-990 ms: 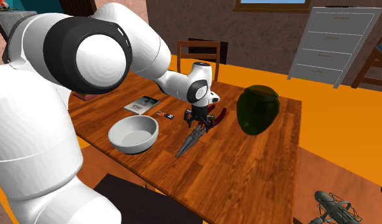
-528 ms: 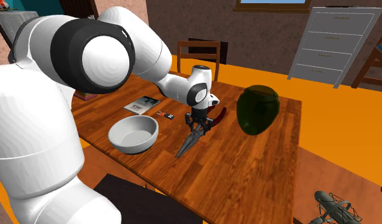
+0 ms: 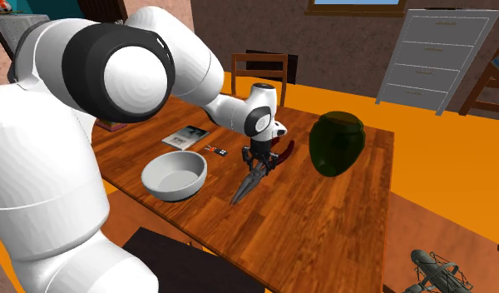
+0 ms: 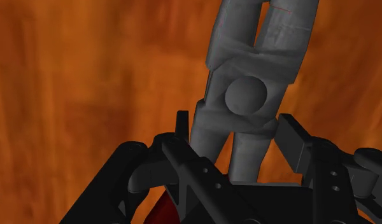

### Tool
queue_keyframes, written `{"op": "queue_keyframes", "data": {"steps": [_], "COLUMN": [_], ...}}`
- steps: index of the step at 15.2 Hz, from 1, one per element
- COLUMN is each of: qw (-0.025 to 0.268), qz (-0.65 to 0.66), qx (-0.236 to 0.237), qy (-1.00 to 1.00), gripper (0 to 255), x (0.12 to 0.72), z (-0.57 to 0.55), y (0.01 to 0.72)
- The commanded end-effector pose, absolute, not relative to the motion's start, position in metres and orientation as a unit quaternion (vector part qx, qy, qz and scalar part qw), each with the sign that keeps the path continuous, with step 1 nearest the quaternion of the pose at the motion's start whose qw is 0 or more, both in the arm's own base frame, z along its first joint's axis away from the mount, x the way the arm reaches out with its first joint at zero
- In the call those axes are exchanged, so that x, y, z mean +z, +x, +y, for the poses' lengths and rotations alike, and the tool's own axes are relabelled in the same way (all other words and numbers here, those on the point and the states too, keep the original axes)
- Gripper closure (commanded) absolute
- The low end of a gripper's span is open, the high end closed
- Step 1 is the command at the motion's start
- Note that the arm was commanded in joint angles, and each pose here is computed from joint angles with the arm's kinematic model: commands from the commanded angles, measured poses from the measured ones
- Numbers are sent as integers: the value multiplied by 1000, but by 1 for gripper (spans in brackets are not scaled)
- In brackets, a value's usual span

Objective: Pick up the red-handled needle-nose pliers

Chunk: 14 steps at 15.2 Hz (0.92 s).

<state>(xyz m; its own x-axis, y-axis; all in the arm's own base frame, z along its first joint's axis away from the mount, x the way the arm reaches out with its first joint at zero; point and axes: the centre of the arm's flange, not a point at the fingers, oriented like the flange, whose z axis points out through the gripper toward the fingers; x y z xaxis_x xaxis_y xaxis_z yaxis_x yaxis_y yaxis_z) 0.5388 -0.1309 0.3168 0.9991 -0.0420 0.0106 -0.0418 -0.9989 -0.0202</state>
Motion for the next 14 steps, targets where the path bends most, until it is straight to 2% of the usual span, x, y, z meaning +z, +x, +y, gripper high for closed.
{"op": "queue_keyframes", "data": {"steps": [1,14], "qw": [10,10], "qz": [21,21], "qx": [-6,-6], "qy": [-1000,-1000], "gripper": [255,255], "x": [326,390], "z": [-131,-131], "y": [538,538]}}
